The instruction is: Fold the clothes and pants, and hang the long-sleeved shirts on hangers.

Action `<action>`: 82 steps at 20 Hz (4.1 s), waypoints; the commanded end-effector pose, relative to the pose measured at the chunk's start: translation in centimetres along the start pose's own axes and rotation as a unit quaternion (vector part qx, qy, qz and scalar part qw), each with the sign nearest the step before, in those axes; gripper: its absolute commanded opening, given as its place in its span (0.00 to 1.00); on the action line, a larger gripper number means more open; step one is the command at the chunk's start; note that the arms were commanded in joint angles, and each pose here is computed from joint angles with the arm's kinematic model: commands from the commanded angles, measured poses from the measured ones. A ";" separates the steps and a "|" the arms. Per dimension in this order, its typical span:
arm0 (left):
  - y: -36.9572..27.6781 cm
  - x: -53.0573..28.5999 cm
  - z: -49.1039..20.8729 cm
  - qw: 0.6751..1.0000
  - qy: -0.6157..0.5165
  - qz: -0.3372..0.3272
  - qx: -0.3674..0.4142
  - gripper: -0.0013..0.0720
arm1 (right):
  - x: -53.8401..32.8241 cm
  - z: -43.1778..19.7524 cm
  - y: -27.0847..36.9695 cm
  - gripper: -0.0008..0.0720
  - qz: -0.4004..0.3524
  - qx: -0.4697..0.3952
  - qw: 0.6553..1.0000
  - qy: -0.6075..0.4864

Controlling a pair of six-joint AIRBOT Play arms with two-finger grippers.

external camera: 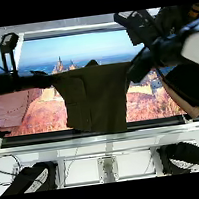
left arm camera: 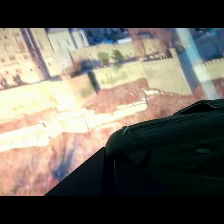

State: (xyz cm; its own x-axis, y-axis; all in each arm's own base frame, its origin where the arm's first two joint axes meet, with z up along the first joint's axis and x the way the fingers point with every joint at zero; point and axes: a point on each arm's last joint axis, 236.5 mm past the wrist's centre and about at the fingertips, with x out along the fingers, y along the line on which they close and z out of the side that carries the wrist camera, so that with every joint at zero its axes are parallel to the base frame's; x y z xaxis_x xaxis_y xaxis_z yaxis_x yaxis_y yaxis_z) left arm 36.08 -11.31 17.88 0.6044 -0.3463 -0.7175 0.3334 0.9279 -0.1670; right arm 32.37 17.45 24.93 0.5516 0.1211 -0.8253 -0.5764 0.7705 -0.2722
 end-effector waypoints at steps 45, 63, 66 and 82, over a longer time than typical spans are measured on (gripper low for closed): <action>3.3 9.1 -22.9 0.926 0.283 -0.121 0.217 0.09 | 18.1 -18.6 11.8 0.04 0.211 0.010 0.951 0.227; -4.2 6.7 -22.4 0.933 0.236 -0.243 0.123 0.40 | 15.8 -21.3 17.5 0.04 0.325 0.046 0.904 0.273; -5.2 7.4 -22.6 0.928 0.240 -0.262 0.111 0.38 | 15.8 -21.1 17.6 0.04 0.327 0.048 0.904 0.270; -5.7 11.0 -25.1 0.915 0.288 -0.265 0.094 0.06 | 15.6 -21.0 17.9 0.04 0.334 0.053 0.902 0.269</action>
State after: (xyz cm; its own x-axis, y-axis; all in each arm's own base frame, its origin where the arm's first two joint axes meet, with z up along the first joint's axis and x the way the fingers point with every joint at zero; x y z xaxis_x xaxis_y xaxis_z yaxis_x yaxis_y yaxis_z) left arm 22.37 -17.01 -5.81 -0.1520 -0.5625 -0.8127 0.6208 0.5855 -0.5214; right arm 18.06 19.98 -3.22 -0.2859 0.2800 -0.9164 -0.5950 0.6978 0.3988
